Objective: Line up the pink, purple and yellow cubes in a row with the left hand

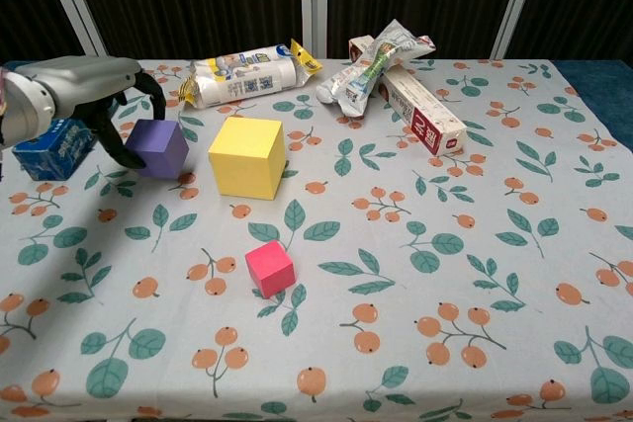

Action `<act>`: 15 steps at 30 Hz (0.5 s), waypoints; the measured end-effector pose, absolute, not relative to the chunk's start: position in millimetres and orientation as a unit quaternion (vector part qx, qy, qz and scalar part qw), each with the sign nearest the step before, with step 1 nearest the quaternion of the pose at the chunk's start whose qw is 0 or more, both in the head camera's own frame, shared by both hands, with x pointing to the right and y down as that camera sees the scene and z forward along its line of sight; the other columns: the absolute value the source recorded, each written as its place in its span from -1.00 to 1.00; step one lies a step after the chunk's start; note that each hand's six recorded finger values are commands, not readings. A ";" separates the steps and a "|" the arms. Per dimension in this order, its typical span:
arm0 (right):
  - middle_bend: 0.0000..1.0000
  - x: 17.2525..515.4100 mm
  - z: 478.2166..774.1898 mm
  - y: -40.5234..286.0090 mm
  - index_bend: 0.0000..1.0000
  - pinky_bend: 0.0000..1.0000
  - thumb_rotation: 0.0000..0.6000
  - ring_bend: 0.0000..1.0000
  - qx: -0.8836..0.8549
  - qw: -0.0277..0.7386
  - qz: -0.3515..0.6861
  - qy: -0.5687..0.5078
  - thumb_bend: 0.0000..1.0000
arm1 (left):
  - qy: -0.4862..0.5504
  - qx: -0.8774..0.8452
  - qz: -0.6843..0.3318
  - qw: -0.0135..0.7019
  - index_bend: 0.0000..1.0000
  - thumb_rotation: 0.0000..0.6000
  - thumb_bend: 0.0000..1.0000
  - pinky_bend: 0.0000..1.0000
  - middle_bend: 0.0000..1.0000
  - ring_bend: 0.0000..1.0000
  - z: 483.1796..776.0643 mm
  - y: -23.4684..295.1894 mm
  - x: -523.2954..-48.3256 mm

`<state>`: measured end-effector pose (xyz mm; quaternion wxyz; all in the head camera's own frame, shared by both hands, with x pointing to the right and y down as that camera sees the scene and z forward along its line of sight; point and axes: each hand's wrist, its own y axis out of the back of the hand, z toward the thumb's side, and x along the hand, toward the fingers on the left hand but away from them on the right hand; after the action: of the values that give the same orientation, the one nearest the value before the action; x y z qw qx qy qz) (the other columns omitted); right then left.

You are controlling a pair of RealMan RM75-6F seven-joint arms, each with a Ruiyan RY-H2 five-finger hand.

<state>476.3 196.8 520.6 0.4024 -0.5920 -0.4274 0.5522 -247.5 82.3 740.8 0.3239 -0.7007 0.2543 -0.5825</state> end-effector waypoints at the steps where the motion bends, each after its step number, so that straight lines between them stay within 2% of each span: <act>1: -0.66 476.6 520.5 196.9 -0.88 -0.56 1.00 -0.74 -0.591 0.402 0.553 -0.428 -0.53 | 0.252 -0.703 -0.582 0.323 0.09 1.00 -0.52 -0.47 -0.36 -0.67 741.9 80.8 -244.6; 6: -0.66 478.5 519.6 197.3 -0.88 -0.56 1.00 -0.74 -0.588 0.402 0.556 -0.428 -0.53 | 0.240 -0.706 -0.581 0.326 0.08 1.00 -0.52 -0.48 -0.36 -0.67 749.6 69.8 -228.3; 15: -0.66 481.0 521.1 197.3 -0.88 -0.56 1.00 -0.74 -0.586 0.398 0.562 -0.428 -0.52 | 0.224 -0.716 -0.583 0.313 0.08 1.00 -0.52 -0.48 -0.37 -0.67 757.5 69.0 -215.0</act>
<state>481.0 197.3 521.1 0.3978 -0.5855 -0.4285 0.5616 -215.0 69.0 757.5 0.3131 -0.7157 0.2238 -0.5827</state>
